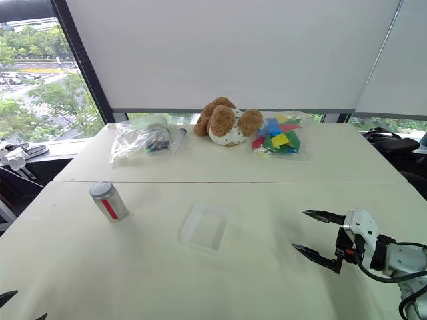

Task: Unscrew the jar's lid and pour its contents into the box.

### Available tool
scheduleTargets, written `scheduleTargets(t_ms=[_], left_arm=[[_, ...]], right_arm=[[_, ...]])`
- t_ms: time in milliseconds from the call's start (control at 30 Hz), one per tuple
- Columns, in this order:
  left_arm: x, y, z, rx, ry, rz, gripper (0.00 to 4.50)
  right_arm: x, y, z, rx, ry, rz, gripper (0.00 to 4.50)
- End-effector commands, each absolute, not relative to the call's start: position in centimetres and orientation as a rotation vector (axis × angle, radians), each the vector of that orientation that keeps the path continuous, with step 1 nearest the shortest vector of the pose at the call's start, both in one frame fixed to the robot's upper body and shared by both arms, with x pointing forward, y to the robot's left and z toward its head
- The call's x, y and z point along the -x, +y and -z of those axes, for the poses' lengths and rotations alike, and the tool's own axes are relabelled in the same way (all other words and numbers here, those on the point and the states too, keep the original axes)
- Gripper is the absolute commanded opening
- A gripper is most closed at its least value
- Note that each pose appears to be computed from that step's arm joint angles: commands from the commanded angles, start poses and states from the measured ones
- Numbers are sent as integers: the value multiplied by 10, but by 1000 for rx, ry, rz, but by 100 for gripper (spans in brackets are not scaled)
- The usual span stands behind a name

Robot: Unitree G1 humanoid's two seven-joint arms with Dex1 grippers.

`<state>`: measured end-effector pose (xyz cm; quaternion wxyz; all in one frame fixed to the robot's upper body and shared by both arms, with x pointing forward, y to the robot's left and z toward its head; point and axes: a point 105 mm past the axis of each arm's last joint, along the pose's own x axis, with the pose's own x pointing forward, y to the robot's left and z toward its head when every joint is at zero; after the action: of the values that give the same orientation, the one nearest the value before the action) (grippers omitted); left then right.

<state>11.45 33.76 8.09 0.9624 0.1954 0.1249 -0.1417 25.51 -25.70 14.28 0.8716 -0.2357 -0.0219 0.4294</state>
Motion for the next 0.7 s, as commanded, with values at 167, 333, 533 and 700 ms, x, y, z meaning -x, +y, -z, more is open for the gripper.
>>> scheduleTargets(t_ms=[167, 333, 533, 700], left_arm=[[-123, 331, -98, -324, 183, 280, 450], [-133, 326, -118, -94, 97, 196, 450], [-142, 300, -115, -48, -119, -129, 450], [-163, 280, -102, 6, -184, -277, 450]], right_arm=[[-265, -243, -154, 480, -115, -932, 445], [-271, -203, -182, 409, -337, -1010, 445], [-287, -177, -222, 307, -513, -1073, 445], [-284, -175, -218, 314, -507, -1113, 445]])
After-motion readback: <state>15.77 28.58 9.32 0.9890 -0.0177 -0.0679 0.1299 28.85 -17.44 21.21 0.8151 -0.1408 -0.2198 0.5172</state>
